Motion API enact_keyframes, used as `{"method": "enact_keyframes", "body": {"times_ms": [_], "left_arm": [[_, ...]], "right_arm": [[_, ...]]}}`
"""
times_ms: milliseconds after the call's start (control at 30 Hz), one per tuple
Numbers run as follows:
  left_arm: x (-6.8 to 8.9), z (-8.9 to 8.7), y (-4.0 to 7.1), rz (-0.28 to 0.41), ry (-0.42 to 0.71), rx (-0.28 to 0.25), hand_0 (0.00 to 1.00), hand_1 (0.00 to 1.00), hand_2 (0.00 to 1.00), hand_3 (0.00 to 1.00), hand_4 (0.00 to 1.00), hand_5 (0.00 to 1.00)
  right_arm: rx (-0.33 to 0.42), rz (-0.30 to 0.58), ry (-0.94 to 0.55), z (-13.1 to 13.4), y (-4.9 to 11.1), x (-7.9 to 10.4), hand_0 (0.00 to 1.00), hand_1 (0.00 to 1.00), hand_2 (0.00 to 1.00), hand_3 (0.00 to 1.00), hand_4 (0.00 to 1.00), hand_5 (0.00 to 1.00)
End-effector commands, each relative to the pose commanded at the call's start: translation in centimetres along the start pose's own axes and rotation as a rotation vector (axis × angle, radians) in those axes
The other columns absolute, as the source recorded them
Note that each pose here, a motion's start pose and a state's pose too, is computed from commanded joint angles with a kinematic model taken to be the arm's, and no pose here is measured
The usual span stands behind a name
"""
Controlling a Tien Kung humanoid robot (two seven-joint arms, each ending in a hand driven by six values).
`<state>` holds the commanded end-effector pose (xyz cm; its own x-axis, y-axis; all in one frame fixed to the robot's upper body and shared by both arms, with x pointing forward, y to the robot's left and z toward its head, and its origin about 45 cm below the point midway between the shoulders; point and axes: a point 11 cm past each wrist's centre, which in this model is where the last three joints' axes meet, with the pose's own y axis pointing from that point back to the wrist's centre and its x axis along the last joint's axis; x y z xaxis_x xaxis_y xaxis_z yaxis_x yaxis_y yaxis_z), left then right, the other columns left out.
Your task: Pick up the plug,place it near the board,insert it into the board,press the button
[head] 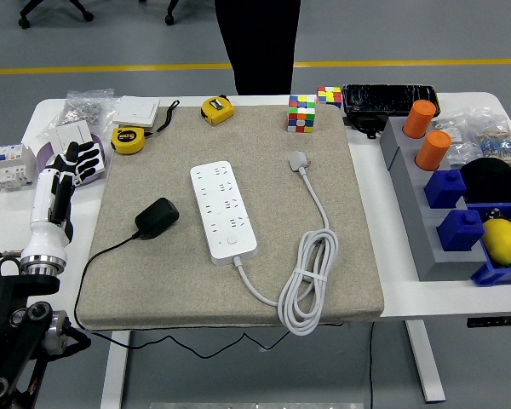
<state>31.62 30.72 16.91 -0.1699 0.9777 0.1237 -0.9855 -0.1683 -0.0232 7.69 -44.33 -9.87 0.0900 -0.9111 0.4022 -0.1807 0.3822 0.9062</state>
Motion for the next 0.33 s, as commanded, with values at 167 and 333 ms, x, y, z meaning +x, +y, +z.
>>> {"method": "enact_keyframes", "body": {"times_ms": [167, 333], "left_arm": [[-0.1, -0.11, 0.06, -0.007, -0.011, 0.008, 0.623, 0.594, 0.58, 0.644, 0.926, 0.871], [-0.18, -0.12, 0.07, -0.012, -0.019, 0.011, 0.623, 0.594, 0.58, 0.644, 0.926, 0.871]], "right_arm": [[-0.008, -0.014, 0.005, 0.16, 0.01, -0.43, 0.796, 0.704, 0.71, 0.698, 0.996, 0.739], [-0.01, -0.017, 0.01, 0.16, 0.02, -0.55, 0.796, 0.704, 0.71, 0.698, 0.996, 0.739]]}}
